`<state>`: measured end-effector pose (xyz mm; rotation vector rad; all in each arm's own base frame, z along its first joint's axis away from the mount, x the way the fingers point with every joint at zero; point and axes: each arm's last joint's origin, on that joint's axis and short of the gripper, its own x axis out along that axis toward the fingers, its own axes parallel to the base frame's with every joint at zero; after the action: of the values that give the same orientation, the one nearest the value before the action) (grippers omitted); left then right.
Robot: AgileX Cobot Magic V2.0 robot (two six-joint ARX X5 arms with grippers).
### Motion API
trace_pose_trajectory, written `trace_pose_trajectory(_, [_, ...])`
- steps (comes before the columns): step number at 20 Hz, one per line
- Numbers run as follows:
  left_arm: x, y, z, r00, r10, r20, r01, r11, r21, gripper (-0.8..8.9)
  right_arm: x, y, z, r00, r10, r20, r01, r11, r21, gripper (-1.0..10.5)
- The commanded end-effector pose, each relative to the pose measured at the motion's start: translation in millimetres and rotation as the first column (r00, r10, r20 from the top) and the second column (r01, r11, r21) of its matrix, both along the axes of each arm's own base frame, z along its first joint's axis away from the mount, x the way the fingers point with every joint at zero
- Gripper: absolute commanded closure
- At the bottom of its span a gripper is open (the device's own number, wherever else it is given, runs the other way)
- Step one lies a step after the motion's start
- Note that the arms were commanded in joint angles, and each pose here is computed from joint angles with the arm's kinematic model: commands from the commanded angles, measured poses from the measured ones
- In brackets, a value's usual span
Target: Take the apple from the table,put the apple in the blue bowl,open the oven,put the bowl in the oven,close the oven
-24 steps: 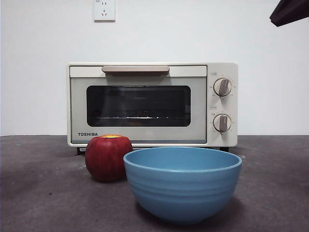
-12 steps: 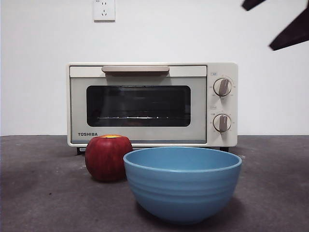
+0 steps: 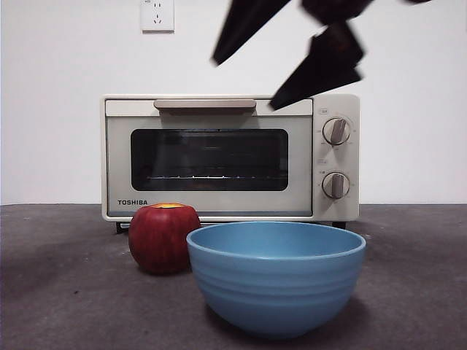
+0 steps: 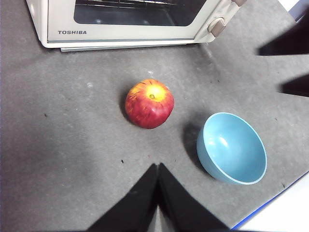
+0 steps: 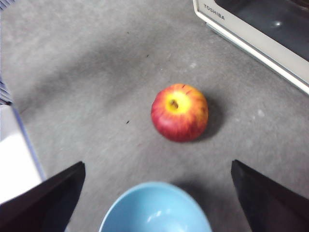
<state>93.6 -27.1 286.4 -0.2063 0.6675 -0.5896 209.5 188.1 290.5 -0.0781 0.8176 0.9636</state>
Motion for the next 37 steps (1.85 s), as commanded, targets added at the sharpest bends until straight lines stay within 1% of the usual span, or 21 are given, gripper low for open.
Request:
trace_pose_trajectory(1, [0.7,-0.5,5.2,1.000,-0.013,0.028,0.013,1.000,0.001,8.06,18.3,25.3,-5.5,1.000,0.008,-0.018,-0.008,1.000,-0.023,4.6])
trace_pose_trajectory(5, [0.7,-0.5,5.2,1.000,-0.013,0.028,0.013,1.000,0.001,8.06,44.0,58.7,-24.2,0.998,0.025,-0.062,-0.029,0.997,-0.065,4.6])
trace_pose_trajectory(7, [0.7,-0.5,5.2,1.000,-0.013,0.028,0.013,1.000,0.001,8.06,53.9,73.3,-35.9,0.998,0.013,-0.065,-0.020,0.994,-0.104,4.6])
trace_pose_trajectory(13, [0.6,-0.5,5.1,1.000,-0.013,0.026,0.013,1.000,0.001,8.06,71.5,99.1,-67.1,0.997,-0.007,-0.075,-0.006,0.985,-0.175,4.6])
trace_pose_trajectory(18, [0.6,-0.5,5.1,1.000,-0.011,0.025,0.011,1.000,-0.001,8.06,76.0,108.4,-89.9,0.994,-0.012,-0.106,-0.009,0.981,-0.192,4.6])
trace_pose_trajectory(27, [0.5,-0.4,4.9,1.000,-0.011,0.022,0.011,1.000,-0.001,8.06,78.9,117.2,-120.1,0.989,-0.016,-0.149,-0.019,0.973,-0.228,4.6])
trace_pose_trajectory(29, [0.4,-0.4,4.8,1.000,-0.011,0.021,0.011,1.000,0.000,8.06,78.8,117.5,-121.3,0.990,-0.024,-0.142,-0.011,0.971,-0.241,4.7])
trace_pose_trajectory(33, [0.4,-0.4,4.8,1.000,-0.011,0.021,0.011,1.000,0.000,8.06,76.0,119.2,-121.8,0.989,-0.025,-0.143,-0.012,0.968,-0.251,5.9])
trace_pose_trajectory(35, [0.4,-0.4,4.8,1.000,-0.011,0.021,0.011,1.000,0.000,8.06,75.3,119.8,-121.7,0.988,-0.033,-0.150,-0.006,0.969,-0.248,6.1])
trace_pose_trajectory(37, [0.5,-0.4,4.8,1.000,-0.011,0.021,0.011,1.000,0.000,8.06,74.0,119.9,-114.4,0.989,-0.033,-0.141,-0.001,0.972,-0.234,6.1])
